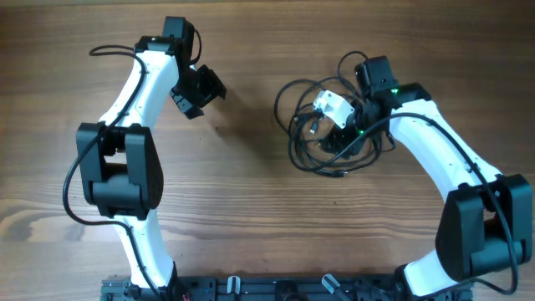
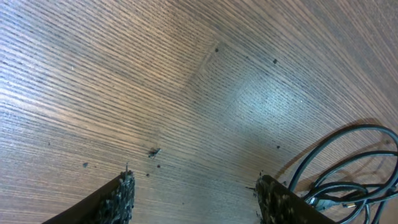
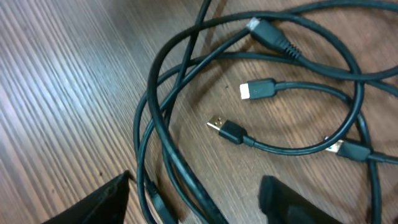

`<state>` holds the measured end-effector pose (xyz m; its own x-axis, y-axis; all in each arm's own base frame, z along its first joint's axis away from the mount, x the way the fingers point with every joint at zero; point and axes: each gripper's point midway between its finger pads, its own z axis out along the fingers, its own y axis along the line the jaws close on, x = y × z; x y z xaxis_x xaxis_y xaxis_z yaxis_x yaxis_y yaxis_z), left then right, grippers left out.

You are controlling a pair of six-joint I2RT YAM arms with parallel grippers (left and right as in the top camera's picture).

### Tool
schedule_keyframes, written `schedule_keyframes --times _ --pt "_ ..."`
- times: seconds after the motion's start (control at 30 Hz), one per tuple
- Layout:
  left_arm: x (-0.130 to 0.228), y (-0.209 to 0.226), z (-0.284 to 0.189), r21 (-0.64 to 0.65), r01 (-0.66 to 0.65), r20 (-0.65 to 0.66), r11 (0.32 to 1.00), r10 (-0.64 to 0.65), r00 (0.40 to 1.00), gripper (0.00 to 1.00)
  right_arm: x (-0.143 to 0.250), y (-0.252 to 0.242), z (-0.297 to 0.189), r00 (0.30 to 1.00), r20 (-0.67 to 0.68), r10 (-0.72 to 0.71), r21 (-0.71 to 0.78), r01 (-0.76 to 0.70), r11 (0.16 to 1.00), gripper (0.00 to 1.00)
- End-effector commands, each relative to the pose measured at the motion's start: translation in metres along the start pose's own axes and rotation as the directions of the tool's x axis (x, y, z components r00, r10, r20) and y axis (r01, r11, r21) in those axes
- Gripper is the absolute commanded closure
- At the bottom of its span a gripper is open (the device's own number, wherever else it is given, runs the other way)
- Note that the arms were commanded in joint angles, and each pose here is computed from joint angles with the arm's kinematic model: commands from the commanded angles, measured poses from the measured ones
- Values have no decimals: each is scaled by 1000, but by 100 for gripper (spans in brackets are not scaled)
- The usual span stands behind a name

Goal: Untangle cables

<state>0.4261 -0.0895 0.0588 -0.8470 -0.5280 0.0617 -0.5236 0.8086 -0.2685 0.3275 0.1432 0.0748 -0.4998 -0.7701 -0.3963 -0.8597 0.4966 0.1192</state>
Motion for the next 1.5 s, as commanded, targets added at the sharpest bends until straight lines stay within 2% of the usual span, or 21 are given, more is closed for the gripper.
schedule_keyframes --times 0.0,0.03,0.1,0.17,0.27,0.33,0.5,0.53,0.63,0.7,0.73,0.8,0.83,0.87,0.9,1.0,1.1,1.17,1.4,1.43,1.47 --pt "-2 3 3 -12 -13 0 1000 13 1000 34 -9 -5 5 999 41 19 9 -19 1000 91" --pt "-2 3 3 -12 -13 0 1000 13 1000 34 -14 -10 5 996 65 62 26 -64 998 96" --pt "-2 3 3 -12 -13 0 1000 13 1000 34 -43 -26 -14 957 162 240 58 -252 966 96" --pt "-2 3 3 -12 -13 0 1000 13 1000 34 -83 -38 -66 892 280 354 67 -386 920 96" --pt "-2 3 3 -12 -13 0 1000 13 1000 35 -139 -29 -182 826 457 330 98 -415 904 96" --pt "-2 3 3 -12 -13 1 1000 13 1000 36 -158 -20 -233 755 556 347 79 -463 883 96" --pt "-2 2 3 -10 -14 3 1000 14 1000 36 -191 0 -328 545 774 324 2 -513 858 96" --pt "-2 2 3 -9 -14 4 1000 14 1000 36 -193 3 -338 529 794 299 10 -502 865 96" --pt "-3 2 3 -7 -16 8 1000 16 1000 36 -175 -3 -299 598 697 397 -2 -551 835 96" --pt "-10 1 -4 7 -90 30 996 90 996 49 -160 -12 -247 656 565 501 -23 -594 804 94" --pt "-15 -1 -21 22 -125 62 992 124 990 52 -153 -12 -218 710 484 511 -27 -572 820 85" --pt "-21 -7 -65 64 -139 141 988 129 982 48 -142 -14 -175 771 358 526 -35 -552 833 66" --pt "-22 -15 -116 117 -159 240 980 128 962 43 -134 -17 -146 810 272 519 -33 -531 847 50" --pt "-18 -19 -148 150 -181 303 972 129 944 37 -129 -17 -128 837 217 502 -34 -507 861 44" --pt "-13 -20 -177 177 -201 363 963 126 923 24 -124 -16 -110 861 161 482 -39 -482 875 40" --pt "4 -13 -250 237 -237 507 942 88 857 11 -119 -4 -54 920 22 392 -106 -388 916 35" --pt "8 5 -281 252 -218 561 943 41 827 9 -118 9 -6 940 -61 336 -184 -341 922 35" --pt "4 19 -282 248 -179 555 952 12 832 8 -120 22 20 954 -84 287 -264 -299 917 41" --pt "1 40 -274 228 -107 514 968 -26 857 8 -122 19 74 953 -106 282 -278 -301 912 57" --pt "1 41 -273 227 -105 510 968 -26 860 8 -123 19 74 955 -100 281 -277 -298 914 83" --pt "2 41 -273 227 -104 509 968 -26 861 8 -127 18 70 948 -93 304 -272 -318 908 96"
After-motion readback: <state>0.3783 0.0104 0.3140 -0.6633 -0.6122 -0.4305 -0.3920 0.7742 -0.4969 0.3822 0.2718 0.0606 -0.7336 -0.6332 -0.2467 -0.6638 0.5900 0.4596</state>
